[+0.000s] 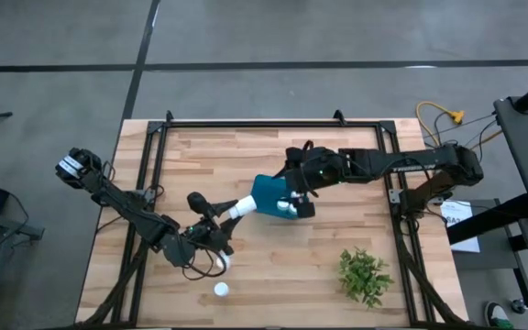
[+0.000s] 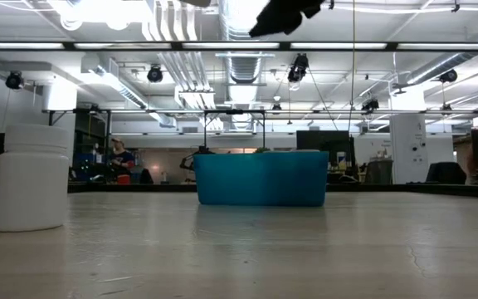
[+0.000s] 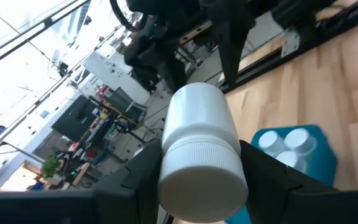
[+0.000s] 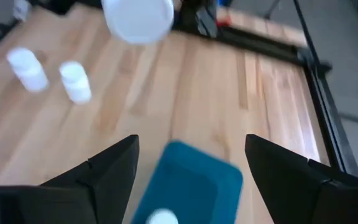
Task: Pick and place pill bottles into a basket
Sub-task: Put the white pill bottle into the blue bin
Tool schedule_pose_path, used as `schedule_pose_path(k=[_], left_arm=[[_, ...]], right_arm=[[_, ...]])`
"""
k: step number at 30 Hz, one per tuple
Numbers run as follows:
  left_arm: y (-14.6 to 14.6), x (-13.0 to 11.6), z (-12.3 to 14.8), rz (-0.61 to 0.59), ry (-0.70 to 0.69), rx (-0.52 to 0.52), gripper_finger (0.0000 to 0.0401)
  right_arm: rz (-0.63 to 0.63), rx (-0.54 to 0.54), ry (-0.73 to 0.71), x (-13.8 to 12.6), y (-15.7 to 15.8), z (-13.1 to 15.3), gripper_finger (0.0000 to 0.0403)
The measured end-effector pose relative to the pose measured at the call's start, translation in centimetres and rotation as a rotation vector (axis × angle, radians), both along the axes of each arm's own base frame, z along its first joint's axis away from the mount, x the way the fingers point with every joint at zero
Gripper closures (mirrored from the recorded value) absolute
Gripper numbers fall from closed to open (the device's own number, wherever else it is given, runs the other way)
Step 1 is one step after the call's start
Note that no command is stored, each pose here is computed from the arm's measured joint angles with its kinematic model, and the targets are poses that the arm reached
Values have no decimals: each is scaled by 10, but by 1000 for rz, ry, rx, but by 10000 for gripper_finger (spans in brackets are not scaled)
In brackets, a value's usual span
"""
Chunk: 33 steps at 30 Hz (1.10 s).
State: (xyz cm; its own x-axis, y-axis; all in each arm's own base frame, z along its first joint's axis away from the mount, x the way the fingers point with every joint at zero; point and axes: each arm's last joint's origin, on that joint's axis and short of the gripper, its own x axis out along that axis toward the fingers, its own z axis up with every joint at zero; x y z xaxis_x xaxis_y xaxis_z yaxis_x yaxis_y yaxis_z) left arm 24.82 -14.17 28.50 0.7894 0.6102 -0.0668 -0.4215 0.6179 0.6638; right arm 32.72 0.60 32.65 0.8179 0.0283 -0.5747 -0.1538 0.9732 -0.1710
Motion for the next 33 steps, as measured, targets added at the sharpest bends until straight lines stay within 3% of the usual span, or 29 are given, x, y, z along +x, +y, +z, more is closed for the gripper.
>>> schedule_pose_path(k=[4,10,16,19,25,33], left_arm=[[10,6,-3,4,35,5,245],[31,16,-3,-44,92,-94,245],[62,25,2,-54,246,-292,245],[75,27,6,-32,282,-329,245],[98,37,21,-172,323,-505,245],[139,42,23,-195,355,-651,245]], right_arm=[[-42,-20,69,-3,-1,-7,127],[-76,-33,132,-7,-2,-24,139],[-124,-46,189,-14,-3,-43,151],[-175,-73,202,-19,-5,-50,156],[-349,-165,156,-36,-10,-53,166],[-635,-302,-26,-68,-19,-42,177]])
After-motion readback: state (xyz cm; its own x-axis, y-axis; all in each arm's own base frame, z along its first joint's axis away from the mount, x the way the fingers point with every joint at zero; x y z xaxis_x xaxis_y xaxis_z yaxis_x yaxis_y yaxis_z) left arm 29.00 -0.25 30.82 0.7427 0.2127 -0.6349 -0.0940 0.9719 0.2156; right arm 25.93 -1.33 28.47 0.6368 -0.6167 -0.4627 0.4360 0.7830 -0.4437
